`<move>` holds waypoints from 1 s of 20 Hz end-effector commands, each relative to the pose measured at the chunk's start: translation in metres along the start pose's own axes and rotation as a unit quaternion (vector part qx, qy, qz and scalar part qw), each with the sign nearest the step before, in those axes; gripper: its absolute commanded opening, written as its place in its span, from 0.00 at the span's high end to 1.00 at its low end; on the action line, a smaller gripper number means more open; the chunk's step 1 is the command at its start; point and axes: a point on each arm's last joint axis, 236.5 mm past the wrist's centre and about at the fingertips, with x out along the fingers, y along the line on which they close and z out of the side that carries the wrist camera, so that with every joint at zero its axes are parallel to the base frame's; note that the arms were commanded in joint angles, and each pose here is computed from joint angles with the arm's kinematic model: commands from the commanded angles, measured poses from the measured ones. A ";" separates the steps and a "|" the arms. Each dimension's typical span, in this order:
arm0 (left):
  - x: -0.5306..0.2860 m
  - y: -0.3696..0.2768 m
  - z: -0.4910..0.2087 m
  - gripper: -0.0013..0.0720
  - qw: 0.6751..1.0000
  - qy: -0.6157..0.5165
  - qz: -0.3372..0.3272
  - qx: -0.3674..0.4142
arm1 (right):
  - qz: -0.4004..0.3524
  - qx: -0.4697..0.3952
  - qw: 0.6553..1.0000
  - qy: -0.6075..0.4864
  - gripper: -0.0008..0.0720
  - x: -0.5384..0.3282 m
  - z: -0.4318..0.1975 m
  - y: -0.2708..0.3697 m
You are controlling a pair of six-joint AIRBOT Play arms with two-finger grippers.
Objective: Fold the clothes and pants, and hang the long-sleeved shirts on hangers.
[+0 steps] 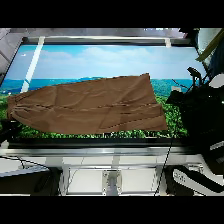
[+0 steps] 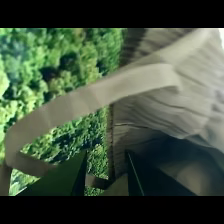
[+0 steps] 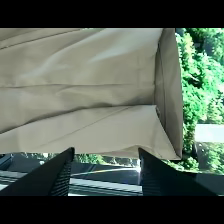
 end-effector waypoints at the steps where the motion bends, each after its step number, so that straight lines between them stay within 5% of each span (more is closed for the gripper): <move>1: 0.014 -0.009 0.000 0.57 1.000 0.003 -0.023 -0.008 | 0.000 0.004 1.000 -0.004 0.37 0.000 0.002 0.001; 3: 0.027 -0.014 -0.003 0.56 1.000 0.007 -0.029 -0.005 | 0.000 0.005 1.000 -0.004 0.37 0.000 0.002 0.001; 4: 0.033 -0.015 -0.007 0.45 1.000 0.015 -0.027 -0.002 | 0.001 0.006 1.000 -0.004 0.37 0.000 0.002 0.001; 10: 0.045 -0.022 -0.006 0.45 0.999 0.029 -0.029 0.009 | 0.003 0.009 1.000 -0.003 0.37 0.000 0.002 0.002; 12: 0.044 -0.025 -0.005 0.55 0.999 0.030 -0.033 0.012 | 0.002 0.009 1.000 -0.010 0.37 0.000 0.005 0.002; 14: 0.044 -0.027 -0.002 0.82 0.999 0.027 -0.034 0.019 | 0.002 0.009 1.000 -0.015 0.37 0.000 0.007 0.002; 16: 0.042 -0.033 0.004 0.96 0.999 0.023 -0.039 0.030 | 0.002 0.009 1.000 -0.015 0.37 0.000 0.007 0.002; 20: 0.023 -0.070 0.015 0.96 0.994 0.036 -0.085 0.065 | -0.004 0.007 1.000 -0.003 0.37 0.000 0.001 -0.001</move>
